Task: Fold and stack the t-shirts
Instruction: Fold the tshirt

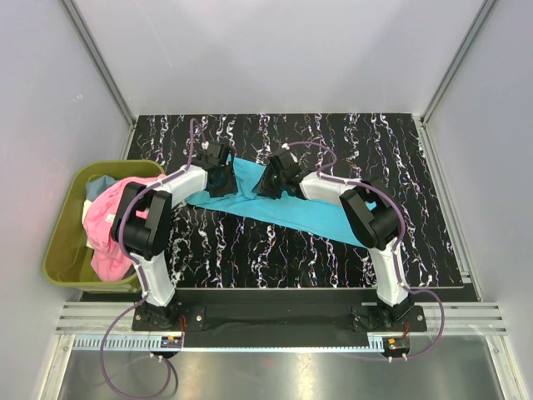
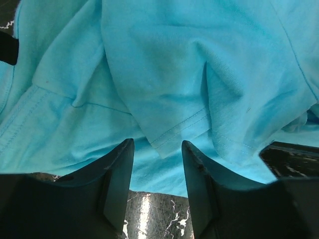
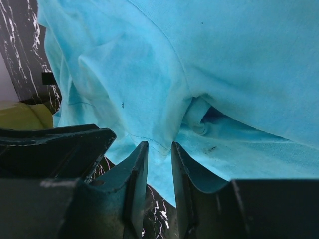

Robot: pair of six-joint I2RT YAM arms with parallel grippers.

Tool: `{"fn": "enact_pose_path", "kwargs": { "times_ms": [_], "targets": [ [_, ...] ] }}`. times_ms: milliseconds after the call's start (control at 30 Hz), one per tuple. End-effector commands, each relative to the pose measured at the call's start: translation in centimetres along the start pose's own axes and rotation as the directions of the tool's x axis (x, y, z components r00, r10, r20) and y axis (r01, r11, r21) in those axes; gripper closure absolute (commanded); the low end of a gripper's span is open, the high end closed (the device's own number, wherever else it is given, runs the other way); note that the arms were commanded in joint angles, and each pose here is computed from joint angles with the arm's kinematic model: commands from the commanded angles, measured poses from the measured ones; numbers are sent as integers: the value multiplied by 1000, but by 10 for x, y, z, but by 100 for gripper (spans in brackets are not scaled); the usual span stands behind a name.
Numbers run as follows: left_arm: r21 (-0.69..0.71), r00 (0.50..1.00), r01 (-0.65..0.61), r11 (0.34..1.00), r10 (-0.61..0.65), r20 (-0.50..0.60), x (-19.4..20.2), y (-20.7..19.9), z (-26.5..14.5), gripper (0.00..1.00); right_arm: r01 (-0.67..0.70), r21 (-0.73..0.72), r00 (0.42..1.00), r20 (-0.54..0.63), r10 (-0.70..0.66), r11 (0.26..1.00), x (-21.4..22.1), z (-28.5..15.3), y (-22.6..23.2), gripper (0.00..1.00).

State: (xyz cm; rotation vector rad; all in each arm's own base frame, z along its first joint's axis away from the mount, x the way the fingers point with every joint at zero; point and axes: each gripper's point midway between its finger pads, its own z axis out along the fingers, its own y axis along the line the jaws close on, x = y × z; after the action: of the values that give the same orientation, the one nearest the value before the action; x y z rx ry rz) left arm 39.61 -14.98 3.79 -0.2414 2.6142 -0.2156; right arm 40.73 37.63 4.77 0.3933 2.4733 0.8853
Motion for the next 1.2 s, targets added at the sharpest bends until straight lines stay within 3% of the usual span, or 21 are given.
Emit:
{"fn": "enact_pose_path", "kwargs": {
  "times_ms": [0, 467, 667, 1167],
  "targets": [
    [29, 998, 26, 999, -28, 57, -14, -6, 4, 52, -10, -30, 999, 33, 11, 999, -4, 5, 18, 67],
    [26, 999, 30, 999, -31, 41, -12, -6, 10, 71, -24, -35, 999, 23, 25, 999, -1, 9, 23, 66],
    [26, 998, 33, 999, -34, 45, -15, -8, 8, 100, -75, 39, 997, 13, 75, 996, 3, 11, 10, 67],
    [-99, 990, 35, 994, -22, 138, -52, 22, -43, 100, -95, 79, 995, 44, 92, 992, 5, 4, 18, 65]
  ]
}}
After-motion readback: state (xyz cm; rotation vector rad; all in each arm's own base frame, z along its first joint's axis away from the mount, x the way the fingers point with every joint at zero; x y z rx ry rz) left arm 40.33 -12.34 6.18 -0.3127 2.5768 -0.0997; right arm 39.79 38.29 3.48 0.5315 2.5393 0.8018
